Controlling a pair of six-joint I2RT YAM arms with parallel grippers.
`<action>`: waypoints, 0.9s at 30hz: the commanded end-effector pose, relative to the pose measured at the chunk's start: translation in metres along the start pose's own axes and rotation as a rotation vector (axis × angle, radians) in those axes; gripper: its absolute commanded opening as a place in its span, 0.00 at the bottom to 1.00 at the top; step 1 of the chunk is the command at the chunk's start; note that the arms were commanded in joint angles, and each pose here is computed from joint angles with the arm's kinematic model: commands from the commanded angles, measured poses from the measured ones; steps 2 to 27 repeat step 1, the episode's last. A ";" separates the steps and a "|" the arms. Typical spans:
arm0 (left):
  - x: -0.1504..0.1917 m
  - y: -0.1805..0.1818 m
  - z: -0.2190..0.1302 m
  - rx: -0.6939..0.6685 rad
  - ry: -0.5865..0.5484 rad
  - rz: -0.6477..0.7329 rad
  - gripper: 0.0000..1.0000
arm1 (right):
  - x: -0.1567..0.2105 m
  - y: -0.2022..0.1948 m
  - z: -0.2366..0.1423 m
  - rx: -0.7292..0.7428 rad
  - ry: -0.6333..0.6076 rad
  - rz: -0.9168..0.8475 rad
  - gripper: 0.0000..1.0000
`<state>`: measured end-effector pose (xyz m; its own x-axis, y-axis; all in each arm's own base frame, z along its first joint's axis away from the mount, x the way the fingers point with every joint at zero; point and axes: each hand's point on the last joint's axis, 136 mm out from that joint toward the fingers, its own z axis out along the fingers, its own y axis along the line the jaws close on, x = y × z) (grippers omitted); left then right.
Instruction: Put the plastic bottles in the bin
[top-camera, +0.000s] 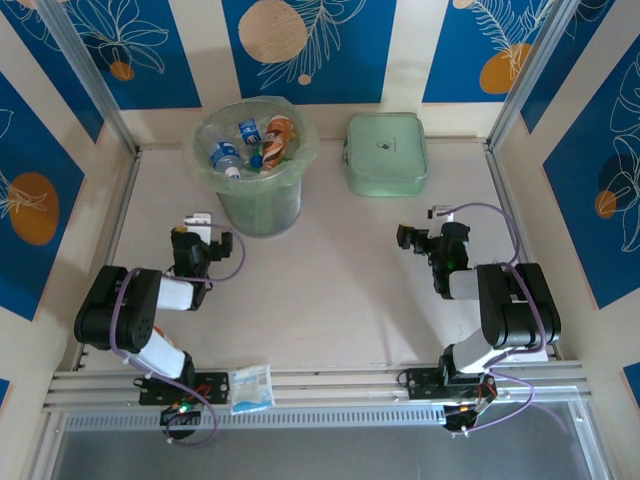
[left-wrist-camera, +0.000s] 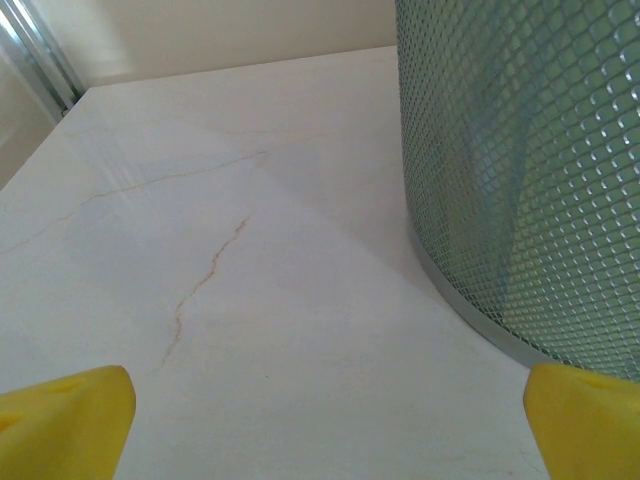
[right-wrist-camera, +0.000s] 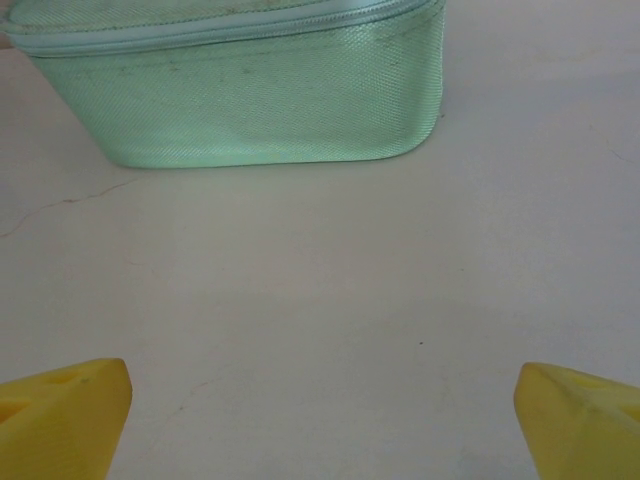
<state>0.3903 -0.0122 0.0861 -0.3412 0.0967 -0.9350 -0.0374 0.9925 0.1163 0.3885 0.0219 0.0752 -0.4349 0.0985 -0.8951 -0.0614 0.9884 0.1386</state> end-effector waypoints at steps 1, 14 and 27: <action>-0.009 -0.004 0.001 0.020 -0.030 0.009 0.99 | -0.020 0.005 -0.001 -0.021 -0.058 -0.029 0.99; -0.009 -0.004 0.001 0.020 -0.030 0.009 0.99 | -0.020 0.005 -0.001 -0.021 -0.058 -0.029 0.99; -0.009 -0.004 0.001 0.020 -0.030 0.009 0.99 | -0.020 0.005 -0.001 -0.021 -0.058 -0.029 0.99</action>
